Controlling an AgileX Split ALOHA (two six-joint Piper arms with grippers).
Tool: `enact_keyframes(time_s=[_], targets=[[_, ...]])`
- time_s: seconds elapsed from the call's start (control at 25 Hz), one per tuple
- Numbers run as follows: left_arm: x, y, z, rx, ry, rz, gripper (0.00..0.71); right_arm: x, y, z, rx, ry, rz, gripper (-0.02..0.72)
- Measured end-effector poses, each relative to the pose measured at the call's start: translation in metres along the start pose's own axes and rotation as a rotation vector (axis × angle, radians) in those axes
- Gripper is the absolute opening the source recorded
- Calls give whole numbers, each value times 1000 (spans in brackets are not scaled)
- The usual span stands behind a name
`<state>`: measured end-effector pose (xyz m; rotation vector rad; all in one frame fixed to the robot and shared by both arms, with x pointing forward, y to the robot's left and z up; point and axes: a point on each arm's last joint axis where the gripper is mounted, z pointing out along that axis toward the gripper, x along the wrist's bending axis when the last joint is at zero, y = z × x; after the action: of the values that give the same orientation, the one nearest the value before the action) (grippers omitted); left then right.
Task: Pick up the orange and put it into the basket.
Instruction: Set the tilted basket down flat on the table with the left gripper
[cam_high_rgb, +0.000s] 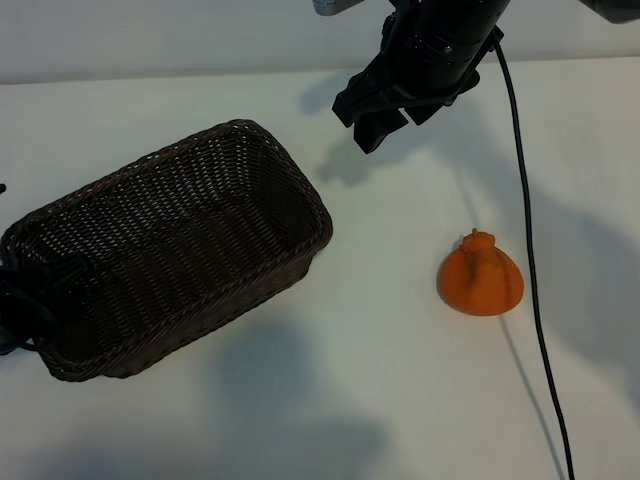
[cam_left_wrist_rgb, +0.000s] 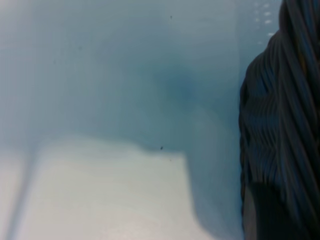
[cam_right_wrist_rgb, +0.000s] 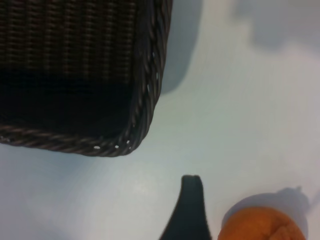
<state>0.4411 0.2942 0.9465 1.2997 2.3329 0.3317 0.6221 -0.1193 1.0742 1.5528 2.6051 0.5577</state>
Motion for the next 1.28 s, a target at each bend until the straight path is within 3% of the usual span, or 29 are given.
enact_keyframes(time_s=[0.6, 1.04, 1.28], targets=[[-6, -1, -6, -3, -77, 64, 157, 0, 0, 0, 1, 0, 0, 595], [-6, -2, -9, -1, -82, 82, 157, 0, 0, 0, 1, 0, 0, 595], [-17, 7, -15, 7, -133, 137, 157, 0, 0, 0, 1, 0, 0, 595]])
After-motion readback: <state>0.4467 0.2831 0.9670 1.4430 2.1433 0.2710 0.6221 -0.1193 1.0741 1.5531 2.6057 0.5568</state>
